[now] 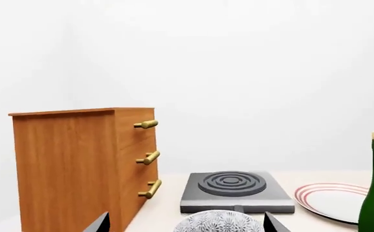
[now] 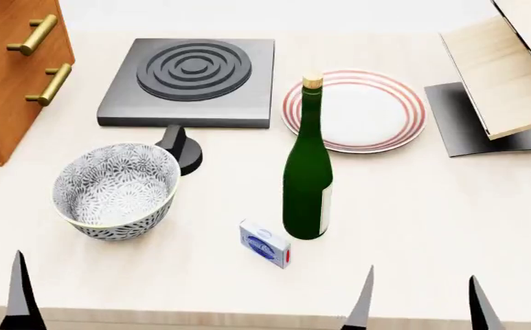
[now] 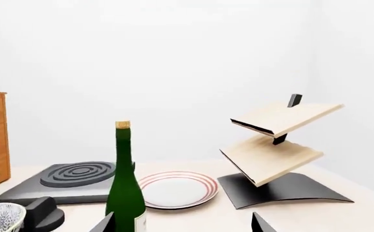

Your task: Pick up the akita bowl and put it on the plate.

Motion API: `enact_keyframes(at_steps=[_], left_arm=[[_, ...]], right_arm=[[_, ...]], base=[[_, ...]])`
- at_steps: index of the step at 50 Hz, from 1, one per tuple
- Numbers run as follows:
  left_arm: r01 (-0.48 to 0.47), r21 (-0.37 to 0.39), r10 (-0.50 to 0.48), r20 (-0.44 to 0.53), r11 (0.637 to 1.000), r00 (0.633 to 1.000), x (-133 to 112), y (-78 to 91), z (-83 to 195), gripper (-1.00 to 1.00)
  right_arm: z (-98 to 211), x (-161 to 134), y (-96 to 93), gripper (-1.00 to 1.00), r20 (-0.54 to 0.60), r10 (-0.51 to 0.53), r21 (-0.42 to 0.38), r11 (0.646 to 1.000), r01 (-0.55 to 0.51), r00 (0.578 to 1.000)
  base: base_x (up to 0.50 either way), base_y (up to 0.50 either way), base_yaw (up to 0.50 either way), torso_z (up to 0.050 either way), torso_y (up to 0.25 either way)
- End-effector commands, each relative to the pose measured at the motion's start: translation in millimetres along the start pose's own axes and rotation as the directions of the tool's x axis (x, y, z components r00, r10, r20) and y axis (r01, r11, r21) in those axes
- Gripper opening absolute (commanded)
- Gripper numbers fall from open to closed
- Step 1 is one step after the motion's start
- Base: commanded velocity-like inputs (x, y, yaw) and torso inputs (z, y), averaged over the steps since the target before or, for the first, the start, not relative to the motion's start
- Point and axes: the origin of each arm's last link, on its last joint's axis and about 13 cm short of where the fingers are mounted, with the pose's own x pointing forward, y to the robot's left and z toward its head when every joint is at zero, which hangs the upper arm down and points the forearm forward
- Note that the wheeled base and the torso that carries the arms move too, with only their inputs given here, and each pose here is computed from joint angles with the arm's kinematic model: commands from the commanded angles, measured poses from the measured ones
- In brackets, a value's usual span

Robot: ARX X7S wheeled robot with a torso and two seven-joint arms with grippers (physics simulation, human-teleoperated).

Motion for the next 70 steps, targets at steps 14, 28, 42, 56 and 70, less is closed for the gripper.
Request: enact_keyframes(at_steps=[14, 28, 42, 56, 70], left_arm=[[-0.090, -0.038, 0.091, 0.010, 0.995, 0.996, 0.8, 14.2, 2.9, 1.00], [-0.089, -0.038, 0.089, -0.004, 0.995, 0.996, 1.7, 13.0, -2.8, 1.00], [-0.087, -0.041, 0.087, -0.010, 0.995, 0.996, 2.2, 13.2, -5.1, 1.00], [-0.083, -0.040, 0.082, -0.016, 0.996, 0.996, 2.2, 11.9, -7.6, 1.00], [-0.078, -0.041, 0.078, -0.017, 0.996, 0.997, 1.1, 11.3, -7.8, 1.00]], right_arm=[[0.3, 0.8, -8.9, 1.00, -0.002, -0.043, 0.028, 0.999, 0.043, 0.999], [-5.5, 1.2, -8.3, 1.00, -0.020, -0.036, 0.028, 0.999, 0.037, 0.999], [-7.3, 1.5, -7.2, 1.00, -0.022, -0.033, 0.025, 0.999, 0.034, 0.999], [-10.7, 1.9, -6.8, 1.00, -0.035, -0.028, 0.026, 0.999, 0.029, 0.999], [-10.8, 1.0, -6.2, 1.00, -0.035, -0.025, 0.025, 0.999, 0.026, 0.999]], base=[[0.00, 0.00, 0.00, 0.000, 0.000], [0.00, -0.06, 0.00, 0.000, 0.000], [0.00, -0.07, 0.00, 0.000, 0.000], [0.00, -0.06, 0.00, 0.000, 0.000], [0.00, -0.11, 0.00, 0.000, 0.000]])
